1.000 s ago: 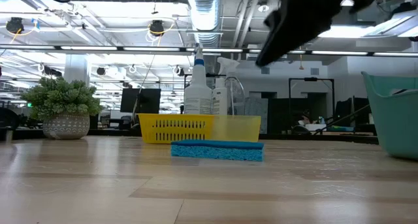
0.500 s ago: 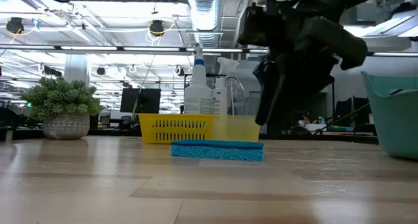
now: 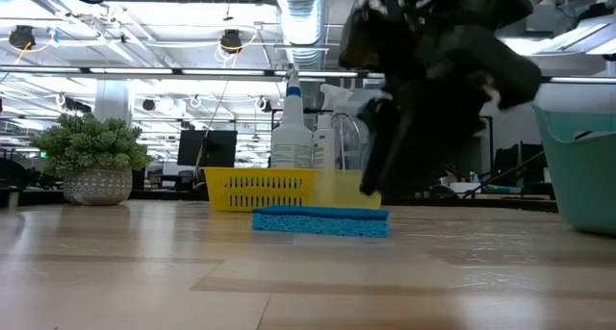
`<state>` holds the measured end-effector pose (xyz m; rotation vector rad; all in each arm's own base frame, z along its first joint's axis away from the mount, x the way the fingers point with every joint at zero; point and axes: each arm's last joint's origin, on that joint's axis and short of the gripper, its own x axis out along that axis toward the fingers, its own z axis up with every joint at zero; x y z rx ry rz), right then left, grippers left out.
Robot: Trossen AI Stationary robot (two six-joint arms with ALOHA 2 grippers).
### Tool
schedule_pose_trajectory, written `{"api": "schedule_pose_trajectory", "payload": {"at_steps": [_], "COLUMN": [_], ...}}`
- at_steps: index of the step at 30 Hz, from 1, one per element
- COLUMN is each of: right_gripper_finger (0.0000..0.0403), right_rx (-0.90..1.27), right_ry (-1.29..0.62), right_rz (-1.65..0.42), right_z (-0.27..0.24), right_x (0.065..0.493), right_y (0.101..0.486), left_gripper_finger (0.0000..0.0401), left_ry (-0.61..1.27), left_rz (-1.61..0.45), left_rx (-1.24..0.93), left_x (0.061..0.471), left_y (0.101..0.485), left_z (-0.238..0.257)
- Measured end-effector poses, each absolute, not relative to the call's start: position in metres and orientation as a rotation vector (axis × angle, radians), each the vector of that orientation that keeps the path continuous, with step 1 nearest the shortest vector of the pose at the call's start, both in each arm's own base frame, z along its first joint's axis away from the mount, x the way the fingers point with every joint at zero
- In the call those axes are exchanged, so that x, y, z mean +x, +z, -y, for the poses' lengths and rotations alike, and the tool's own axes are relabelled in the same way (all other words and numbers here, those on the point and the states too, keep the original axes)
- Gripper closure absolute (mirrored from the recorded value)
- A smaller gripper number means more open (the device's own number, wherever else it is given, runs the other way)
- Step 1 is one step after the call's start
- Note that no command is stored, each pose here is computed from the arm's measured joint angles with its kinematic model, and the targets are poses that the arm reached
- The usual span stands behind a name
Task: Pick & Place Kitchen Items
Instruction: Put the blue sponge into the bottom yellow bin
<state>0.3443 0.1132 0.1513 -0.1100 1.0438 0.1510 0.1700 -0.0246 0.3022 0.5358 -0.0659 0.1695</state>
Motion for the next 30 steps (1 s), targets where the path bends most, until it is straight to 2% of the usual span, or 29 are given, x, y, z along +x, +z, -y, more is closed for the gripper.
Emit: {"api": "schedule_pose_trajectory", "payload": {"at_steps": [5, 24, 30], "right_gripper_finger": [0.0209, 0.0278, 0.0289], "right_rx": [-0.180, -0.128, -0.145], "right_ry": [0.199, 0.155, 0.156], "right_rz": [-1.087, -1.092, -1.105], "right_z": [-0.114, -0.107, -0.108], "right_x": [0.345, 0.348, 0.352], "right_y": [0.136, 0.134, 0.120], "left_gripper_finger": [0.0280, 0.0280, 0.0280], "left_ry": [0.168, 0.166, 0.166], "left_rz": [0.059, 0.055, 0.055], "left_rx": [0.538, 0.542, 0.542], "left_x": [0.170, 0.171, 0.171], "left_y": [0.301, 0.301, 0.301], "left_z": [0.025, 0.025, 0.025]}}
